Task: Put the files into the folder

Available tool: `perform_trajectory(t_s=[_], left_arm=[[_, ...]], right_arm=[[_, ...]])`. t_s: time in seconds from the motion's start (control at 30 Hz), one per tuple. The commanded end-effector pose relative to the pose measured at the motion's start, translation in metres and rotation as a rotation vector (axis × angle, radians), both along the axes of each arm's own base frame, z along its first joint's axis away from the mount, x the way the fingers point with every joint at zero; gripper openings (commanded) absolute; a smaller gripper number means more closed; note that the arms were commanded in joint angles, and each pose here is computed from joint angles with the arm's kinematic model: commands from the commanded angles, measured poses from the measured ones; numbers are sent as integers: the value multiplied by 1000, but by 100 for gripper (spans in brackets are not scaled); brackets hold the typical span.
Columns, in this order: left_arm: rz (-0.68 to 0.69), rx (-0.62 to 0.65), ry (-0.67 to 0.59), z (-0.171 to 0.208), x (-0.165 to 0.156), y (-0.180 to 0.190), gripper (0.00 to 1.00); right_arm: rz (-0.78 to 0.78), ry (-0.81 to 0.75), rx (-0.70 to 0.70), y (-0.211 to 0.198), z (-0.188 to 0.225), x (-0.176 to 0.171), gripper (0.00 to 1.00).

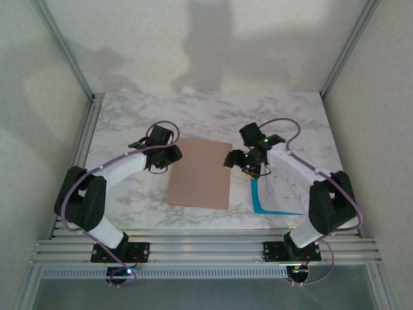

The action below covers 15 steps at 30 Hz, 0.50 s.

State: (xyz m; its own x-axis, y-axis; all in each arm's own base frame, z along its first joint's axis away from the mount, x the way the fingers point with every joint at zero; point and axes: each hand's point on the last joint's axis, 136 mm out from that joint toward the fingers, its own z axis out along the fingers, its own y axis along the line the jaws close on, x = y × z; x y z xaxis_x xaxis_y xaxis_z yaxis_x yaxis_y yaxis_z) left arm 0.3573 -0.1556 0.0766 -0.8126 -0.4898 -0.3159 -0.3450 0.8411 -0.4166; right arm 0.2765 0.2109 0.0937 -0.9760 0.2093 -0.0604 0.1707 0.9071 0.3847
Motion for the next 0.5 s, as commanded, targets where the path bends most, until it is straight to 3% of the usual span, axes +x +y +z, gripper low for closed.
perform_trajectory(t_s=[0.0,0.47], left_arm=[[-17,8,74,-23,-16,2,46],[-20,94,157,-65,-35,18,33]], right_arm=[[18,68,72,26,-15,-4,81],[51,128,84,53,-48,9,80]])
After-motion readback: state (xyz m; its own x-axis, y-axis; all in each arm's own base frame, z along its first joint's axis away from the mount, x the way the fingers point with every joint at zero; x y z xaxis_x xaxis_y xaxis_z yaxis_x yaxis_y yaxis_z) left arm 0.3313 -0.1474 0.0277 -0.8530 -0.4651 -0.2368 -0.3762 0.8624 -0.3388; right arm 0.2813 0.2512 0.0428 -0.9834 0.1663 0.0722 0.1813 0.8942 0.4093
